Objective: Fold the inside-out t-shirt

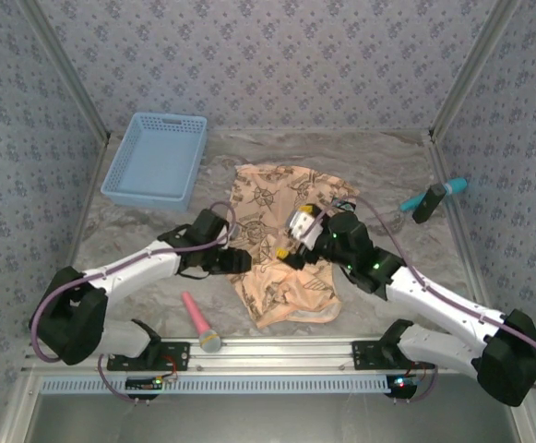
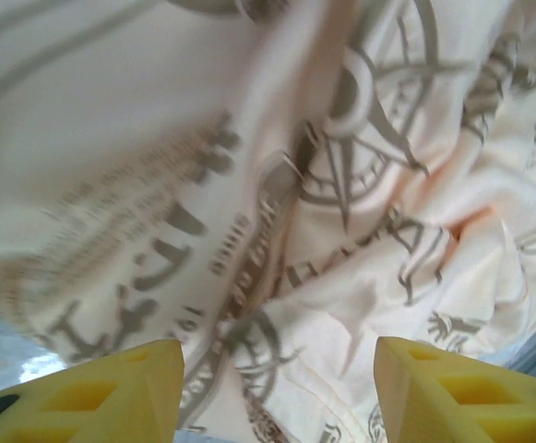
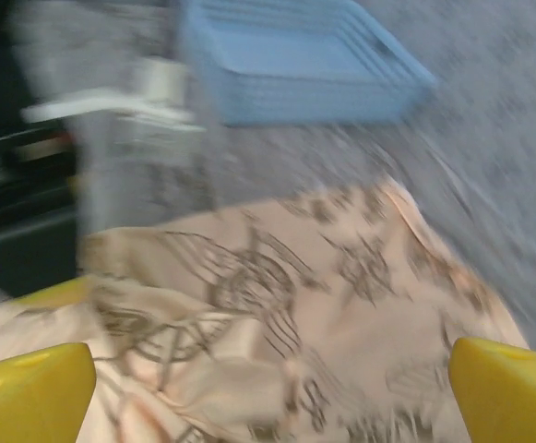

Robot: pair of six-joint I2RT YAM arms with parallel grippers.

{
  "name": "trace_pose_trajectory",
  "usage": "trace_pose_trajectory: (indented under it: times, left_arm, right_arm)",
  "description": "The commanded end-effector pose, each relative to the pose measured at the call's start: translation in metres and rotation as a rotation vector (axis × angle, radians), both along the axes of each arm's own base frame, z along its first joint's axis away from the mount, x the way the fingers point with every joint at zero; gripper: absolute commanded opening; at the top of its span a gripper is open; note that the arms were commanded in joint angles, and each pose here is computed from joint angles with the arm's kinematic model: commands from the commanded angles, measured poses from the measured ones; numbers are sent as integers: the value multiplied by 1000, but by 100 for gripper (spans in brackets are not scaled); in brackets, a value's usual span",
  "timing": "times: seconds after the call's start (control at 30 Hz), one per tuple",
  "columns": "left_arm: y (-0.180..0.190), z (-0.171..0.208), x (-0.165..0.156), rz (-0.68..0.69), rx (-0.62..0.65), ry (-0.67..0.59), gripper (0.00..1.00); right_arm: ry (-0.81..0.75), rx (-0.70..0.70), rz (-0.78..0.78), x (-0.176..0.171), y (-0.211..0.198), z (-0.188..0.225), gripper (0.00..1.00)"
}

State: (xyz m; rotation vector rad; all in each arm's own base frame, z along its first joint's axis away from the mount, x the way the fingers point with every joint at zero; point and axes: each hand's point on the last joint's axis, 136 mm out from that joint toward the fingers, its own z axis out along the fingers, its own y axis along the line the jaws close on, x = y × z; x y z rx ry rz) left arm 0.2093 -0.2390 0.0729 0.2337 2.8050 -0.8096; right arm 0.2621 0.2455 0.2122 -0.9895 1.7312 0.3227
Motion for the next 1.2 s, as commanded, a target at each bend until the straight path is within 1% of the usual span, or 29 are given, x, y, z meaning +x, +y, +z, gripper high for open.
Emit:
trace_pose_trajectory:
  times: [0.0,0.03,0.1,0.13,0.2,0.27,0.33,0.37,0.43,0.53,0.57,0.63,0.73,0.8,0.83,0.87,0.93,0.97,1.0,1.03,1.07,1.1,1.17]
  left_arm:
    - [-4,-9,-3,-8,38,15,58]
    - [-2,-14,-1,-5,62,17,58]
    - [-3,-17,3,-19,84,17,52]
    - [-2,-19,5,-20,105,17,47]
    - [7,-21,13,-9,179,0,41]
    - [16,-20,23,2,246,-19,42]
    - [7,-6,31,-33,211,-48,49]
    - [-2,2,32,-67,170,-66,52]
    - [-19,17,32,-140,96,-100,54]
    - [-33,28,25,-224,60,-124,55]
    - [-38,31,21,-256,52,-144,55]
    - [-50,33,4,-358,34,-186,55]
    - [-63,30,-26,-545,61,-288,56]
    - [-71,26,-46,-671,64,-356,57]
    - [-74,25,-55,-726,72,-395,59]
    - [-77,23,-62,-775,79,-429,61]
    - [-83,19,-77,-876,92,-478,65]
    - [-85,14,-85,-929,111,-496,65]
    - [-85,9,-89,-970,143,-511,66]
    - [-85,1,-96,-1026,185,-518,66]
    - [-81,-10,-104,-1082,227,-504,66]
    - [-77,-20,-110,-1126,262,-482,66]
    - [-73,-35,-121,-1182,305,-444,65]
  right_arm:
    - [248,165,-624,34,-77,-6,100]
    - [292,164,-640,36,-80,-12,100]
    - [388,141,-559,36,-72,-29,100]
    - [442,134,-572,36,-73,-38,100]
    - [515,95,-613,34,-75,-55,98]
    - [595,37,-680,26,-85,-73,96]
    - [681,16,-702,12,-88,-87,91]
    - [730,12,-734,3,-93,-92,91]
    - [851,20,-801,-20,-101,-99,88]
    - [1016,81,-820,-54,-98,-109,83]
    - [1072,103,-803,-66,-94,-116,81]
    - [1179,137,-757,-87,-85,-131,76]
    - [1265,145,-727,-107,-79,-152,75]
    - [1317,148,-702,-115,-74,-163,74]
    - [1332,164,-683,-113,-68,-166,70]
    - [1348,161,-686,-114,-67,-170,59]
    - [1355,145,-734,-113,-72,-178,45]
    - [1351,138,-764,-113,-76,-180,36]
    - [1352,148,-772,-112,-77,-179,22]
    - [1349,169,-789,-109,-79,-176,7]
    - [1339,201,-809,-104,-81,-172,2]
    - [1331,231,-823,-101,-83,-168,0]
    - [1321,294,-866,-95,-89,-159,0]
